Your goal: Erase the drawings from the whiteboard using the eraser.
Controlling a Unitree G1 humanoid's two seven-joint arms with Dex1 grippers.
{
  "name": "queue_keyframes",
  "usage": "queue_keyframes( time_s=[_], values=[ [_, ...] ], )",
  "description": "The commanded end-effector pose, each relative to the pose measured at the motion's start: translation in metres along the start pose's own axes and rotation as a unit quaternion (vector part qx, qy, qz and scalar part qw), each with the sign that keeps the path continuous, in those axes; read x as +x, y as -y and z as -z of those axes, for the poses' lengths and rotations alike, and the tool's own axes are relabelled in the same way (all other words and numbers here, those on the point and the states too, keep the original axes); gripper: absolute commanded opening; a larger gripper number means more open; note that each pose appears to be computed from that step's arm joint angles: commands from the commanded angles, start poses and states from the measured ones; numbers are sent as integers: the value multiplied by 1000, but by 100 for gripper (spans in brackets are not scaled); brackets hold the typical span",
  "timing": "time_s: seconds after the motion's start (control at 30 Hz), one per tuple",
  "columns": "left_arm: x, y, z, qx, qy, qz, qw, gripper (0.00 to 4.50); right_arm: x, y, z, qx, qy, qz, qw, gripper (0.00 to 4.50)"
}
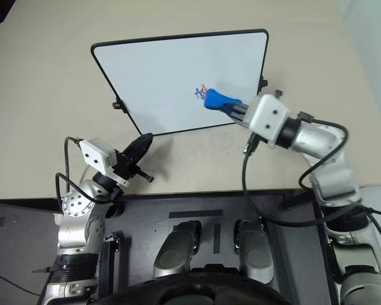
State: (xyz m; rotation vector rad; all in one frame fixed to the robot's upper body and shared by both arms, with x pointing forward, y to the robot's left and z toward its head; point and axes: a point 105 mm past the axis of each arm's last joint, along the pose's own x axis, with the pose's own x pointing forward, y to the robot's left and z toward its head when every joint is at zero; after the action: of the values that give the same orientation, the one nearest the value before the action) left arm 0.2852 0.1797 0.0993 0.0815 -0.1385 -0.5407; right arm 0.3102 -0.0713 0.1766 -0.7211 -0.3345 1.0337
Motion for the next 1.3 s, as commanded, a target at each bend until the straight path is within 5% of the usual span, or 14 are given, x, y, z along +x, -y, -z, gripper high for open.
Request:
queue_keyframes(
  time_s=[0.03, 0.27, 0.67, 0.97, 1.3],
  values=[
    [4, 3, -11, 9, 19, 5, 1000, 0, 16, 6, 1, -78, 19, 2, 997, 2],
    [4, 4, -12, 8, 24, -3, 1000, 0, 45, 28, 27, -165, 7, 41, 985, 2],
    [0, 4, -9, 7, 24, -12, 1000, 0, 60, 8, 63, -170, -16, 15, 985, 2],
    [4, 4, -8, 8, 25, -3, 1000, 0, 56, 62, 33, -232, 19, 133, 963, 2],
    [8, 5, -5, 5, 26, 3, 1000, 0, 60, 65, 15, -225, 61, 163, 959, 2]
  ],
)
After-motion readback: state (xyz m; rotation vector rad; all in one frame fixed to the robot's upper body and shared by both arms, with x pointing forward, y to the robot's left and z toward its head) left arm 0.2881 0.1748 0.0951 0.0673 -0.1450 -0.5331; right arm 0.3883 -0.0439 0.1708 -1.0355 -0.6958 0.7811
